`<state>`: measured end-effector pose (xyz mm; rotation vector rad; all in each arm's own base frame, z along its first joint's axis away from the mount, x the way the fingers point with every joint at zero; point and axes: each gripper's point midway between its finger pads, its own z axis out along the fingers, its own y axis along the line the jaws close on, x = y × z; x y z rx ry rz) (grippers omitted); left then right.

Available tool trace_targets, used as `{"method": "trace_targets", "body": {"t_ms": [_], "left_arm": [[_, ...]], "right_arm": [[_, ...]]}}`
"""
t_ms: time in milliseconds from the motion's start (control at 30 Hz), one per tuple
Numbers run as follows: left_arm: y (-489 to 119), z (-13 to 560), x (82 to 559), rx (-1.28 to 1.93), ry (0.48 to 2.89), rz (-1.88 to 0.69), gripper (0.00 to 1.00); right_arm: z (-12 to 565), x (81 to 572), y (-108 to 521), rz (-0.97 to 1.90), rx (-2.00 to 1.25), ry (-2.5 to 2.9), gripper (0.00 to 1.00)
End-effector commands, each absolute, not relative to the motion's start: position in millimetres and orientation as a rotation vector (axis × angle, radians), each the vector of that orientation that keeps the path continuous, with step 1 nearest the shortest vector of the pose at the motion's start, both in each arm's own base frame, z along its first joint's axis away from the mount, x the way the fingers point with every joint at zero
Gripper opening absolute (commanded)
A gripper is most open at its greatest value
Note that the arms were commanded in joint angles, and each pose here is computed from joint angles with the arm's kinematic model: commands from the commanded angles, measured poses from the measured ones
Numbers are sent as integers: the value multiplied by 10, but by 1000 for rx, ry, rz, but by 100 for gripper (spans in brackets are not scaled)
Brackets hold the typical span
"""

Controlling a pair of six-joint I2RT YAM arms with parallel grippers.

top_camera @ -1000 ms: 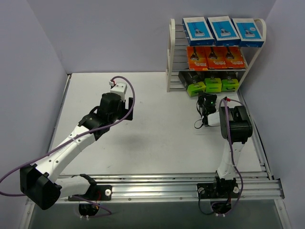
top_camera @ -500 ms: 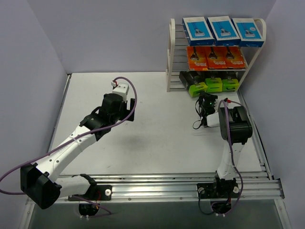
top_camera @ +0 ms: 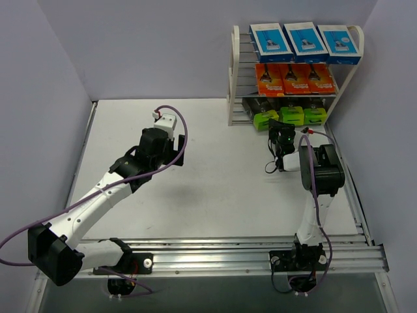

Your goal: Place and organize the shaving razors onto the shelf

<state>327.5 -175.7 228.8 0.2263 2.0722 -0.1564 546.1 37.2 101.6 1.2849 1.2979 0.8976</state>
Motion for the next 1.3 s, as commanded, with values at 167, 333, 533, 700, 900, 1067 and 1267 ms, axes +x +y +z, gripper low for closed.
{"method": "trace_targets", "body": {"t_ms": [167, 333, 533, 700, 900, 1067, 1267], "left_arm": [[-1763, 2533, 3301, 211, 2003, -175, 94], [-1735, 2547, 3304, 205, 2000, -162, 94], [-1741, 2551, 3308, 204, 1999, -165, 94], [-1753, 2547, 3301, 208, 2001, -171, 94], [-1752, 2552, 3299, 207, 2000, -172, 94], [-1751, 2557, 3298, 206, 1999, -176, 94], [-1759, 2562, 3292, 205, 1998, -181, 94]], "right_arm": [[1321, 5545, 390, 991, 1212, 1263, 23], [1272, 5523, 420, 992, 1211, 1285, 23], [1292, 5515, 442, 1003, 1204, 1286, 29], [1317, 5498, 476, 1014, 1183, 1300, 33], [1411, 5488, 446, 1009, 1162, 1297, 40], [1393, 5392, 491, 1015, 1149, 1338, 45], [1338, 5309, 523, 1017, 1145, 1358, 45]]}}
